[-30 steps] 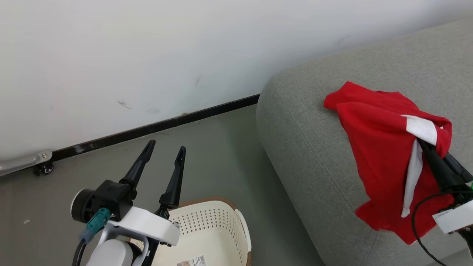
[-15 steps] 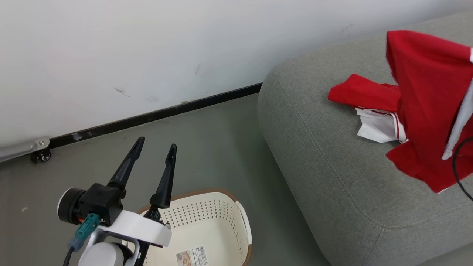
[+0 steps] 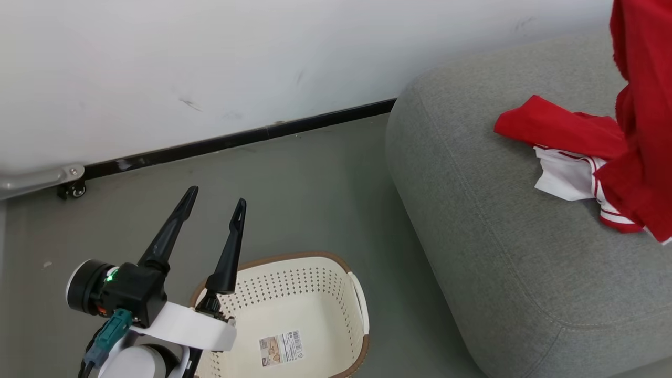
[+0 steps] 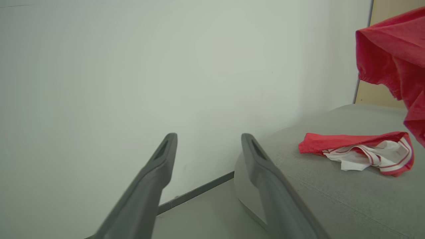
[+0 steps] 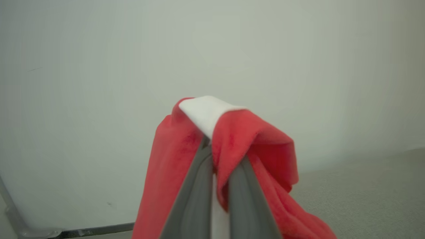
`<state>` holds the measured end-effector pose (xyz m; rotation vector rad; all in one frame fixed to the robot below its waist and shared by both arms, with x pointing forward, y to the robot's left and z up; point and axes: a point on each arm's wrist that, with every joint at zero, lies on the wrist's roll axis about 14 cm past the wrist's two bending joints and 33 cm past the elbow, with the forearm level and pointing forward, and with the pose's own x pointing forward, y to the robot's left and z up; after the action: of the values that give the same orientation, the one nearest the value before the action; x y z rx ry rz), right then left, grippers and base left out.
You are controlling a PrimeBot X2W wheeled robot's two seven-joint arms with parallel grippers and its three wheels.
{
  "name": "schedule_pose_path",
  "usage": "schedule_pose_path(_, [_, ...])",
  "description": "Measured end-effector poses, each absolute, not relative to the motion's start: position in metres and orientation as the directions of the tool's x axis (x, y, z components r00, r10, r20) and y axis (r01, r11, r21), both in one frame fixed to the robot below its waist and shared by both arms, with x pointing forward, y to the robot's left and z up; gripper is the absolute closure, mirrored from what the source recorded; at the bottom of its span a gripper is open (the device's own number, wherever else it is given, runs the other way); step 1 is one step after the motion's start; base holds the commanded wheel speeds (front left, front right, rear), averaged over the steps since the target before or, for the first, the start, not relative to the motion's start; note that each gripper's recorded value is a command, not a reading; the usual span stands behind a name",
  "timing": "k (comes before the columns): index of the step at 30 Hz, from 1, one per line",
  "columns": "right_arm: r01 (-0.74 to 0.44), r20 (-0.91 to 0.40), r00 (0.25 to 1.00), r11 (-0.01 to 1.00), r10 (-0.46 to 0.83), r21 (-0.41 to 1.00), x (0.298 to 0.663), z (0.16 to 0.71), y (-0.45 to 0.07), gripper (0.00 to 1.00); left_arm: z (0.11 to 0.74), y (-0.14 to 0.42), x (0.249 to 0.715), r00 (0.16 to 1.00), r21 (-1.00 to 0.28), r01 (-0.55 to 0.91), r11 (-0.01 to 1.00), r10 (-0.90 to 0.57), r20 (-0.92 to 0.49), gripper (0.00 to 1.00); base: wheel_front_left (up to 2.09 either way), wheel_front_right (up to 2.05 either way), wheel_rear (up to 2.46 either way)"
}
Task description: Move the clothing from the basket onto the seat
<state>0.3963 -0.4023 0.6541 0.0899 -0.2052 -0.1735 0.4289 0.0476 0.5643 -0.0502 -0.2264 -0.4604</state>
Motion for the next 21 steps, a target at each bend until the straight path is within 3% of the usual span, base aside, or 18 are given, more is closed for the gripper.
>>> schedule_pose_path(21, [0.334, 0.130, 0.935, 0.942, -0.331, -0.004, 0.453, 0.657, -0.453, 1.00, 0.549, 0.084, 0.441, 0.914, 0.042, 0.371, 0.928, -0.372, 0.162, 0.00, 0.00, 0.00, 0.00])
